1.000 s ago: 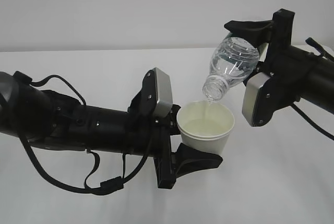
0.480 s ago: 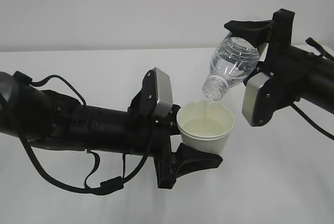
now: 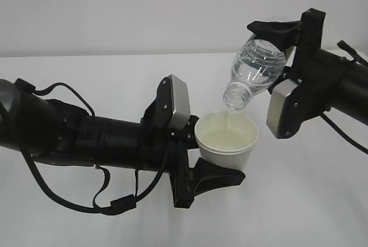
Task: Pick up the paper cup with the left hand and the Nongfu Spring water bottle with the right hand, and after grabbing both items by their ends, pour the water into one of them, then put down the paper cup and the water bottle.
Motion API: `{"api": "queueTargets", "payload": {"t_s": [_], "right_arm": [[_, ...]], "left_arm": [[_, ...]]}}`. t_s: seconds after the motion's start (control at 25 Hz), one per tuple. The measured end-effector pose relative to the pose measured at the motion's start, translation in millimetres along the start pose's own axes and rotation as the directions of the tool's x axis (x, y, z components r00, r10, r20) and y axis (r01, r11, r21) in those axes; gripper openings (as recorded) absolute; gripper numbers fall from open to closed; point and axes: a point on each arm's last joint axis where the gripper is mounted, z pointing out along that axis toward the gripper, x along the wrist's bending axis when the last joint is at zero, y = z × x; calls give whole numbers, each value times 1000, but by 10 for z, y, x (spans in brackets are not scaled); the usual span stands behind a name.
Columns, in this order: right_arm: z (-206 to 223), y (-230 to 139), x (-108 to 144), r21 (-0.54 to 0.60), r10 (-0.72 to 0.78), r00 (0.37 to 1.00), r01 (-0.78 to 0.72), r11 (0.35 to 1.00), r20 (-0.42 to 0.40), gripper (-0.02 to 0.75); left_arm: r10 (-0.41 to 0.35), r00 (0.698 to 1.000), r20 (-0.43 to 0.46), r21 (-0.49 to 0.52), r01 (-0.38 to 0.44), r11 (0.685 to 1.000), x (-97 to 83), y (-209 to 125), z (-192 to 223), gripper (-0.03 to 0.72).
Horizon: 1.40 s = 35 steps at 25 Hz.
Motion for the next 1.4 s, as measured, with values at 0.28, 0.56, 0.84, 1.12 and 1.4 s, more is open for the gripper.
{"api": "queueTargets", "payload": {"t_s": [0.28,0.56,0.84,1.12,1.4], "right_arm": [[0,2,-8,-2,0,1000,0,1000,9,483],[0,2,-8,-2,0,1000,0,1000,9,483],[0,3,-8,-3,-1,1000,1,1000,8,483],[0,6,-7,-6,-3,1000,3,1000,8,483],[0,6,-7,-6,-15,1000,15,1000,8,483]], "left_arm": [[0,1000,0,0,0,1000,0,0,0,484],[0,1000,0,0,0,1000,0,0,0,484],[0,1000,0,0,0,1000,0,0,0,484],[0,1000,0,0,0,1000,0,0,0,484],[0,1000,2,-3,0,1000,-2,3,0,484]]}}
